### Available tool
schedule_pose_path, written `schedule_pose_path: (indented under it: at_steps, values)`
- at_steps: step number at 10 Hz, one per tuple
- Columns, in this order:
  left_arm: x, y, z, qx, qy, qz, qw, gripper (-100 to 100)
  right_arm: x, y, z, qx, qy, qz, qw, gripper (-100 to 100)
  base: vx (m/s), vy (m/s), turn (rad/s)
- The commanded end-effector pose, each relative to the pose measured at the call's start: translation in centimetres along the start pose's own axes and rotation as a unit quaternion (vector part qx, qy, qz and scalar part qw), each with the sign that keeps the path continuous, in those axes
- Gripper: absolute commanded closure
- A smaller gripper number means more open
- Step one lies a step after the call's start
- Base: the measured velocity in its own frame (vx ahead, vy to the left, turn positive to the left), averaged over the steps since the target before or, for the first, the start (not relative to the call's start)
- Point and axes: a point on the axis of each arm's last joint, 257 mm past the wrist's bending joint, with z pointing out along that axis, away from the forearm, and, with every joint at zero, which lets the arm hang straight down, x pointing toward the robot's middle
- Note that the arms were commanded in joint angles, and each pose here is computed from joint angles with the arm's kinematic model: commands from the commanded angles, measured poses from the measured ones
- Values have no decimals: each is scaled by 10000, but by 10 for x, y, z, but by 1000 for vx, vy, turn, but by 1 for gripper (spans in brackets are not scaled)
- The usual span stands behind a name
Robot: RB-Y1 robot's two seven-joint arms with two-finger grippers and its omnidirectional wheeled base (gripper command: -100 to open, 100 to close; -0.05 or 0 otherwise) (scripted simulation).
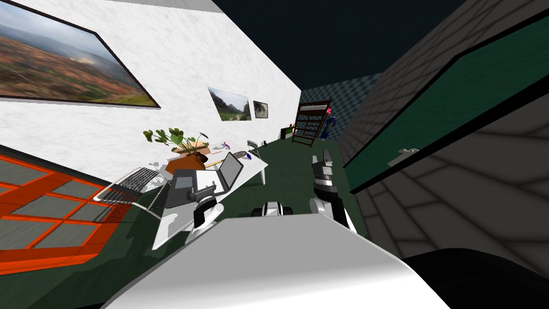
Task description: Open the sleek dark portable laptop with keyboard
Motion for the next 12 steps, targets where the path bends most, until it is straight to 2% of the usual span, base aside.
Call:
schedule_pose_path:
  at_steps: [1, 3, 7, 10, 12]
  values:
    - [-1, -11, 12, -53, 53, 308, 9995, -100, 0, 0, 0, 0, 0, 0, 10000, 0, 97, -77, 23]
    - [-9, -13, 14, -100, -40, 481, 9988, -100, 0, 0, 0, 0, -1, 1, 10000, 0, 130, -131, 34]
    - [-28, -12, 9, -138, -291, 625, 9975, -100, 0, 0, 0, 0, -1, 1, 10000, 0, 125, -139, 32]
    - [-46, 2, -9, -139, -582, 466, 9971, -100, 0, 0, 0, 0, -1, 0, 10000, 0, 137, -132, 47]
    - [-55, 14, -23, -155, -743, 329, 9966, -100, 0, 0, 0, -1, 0, 0, 10000, 0, 32, -53, -3]
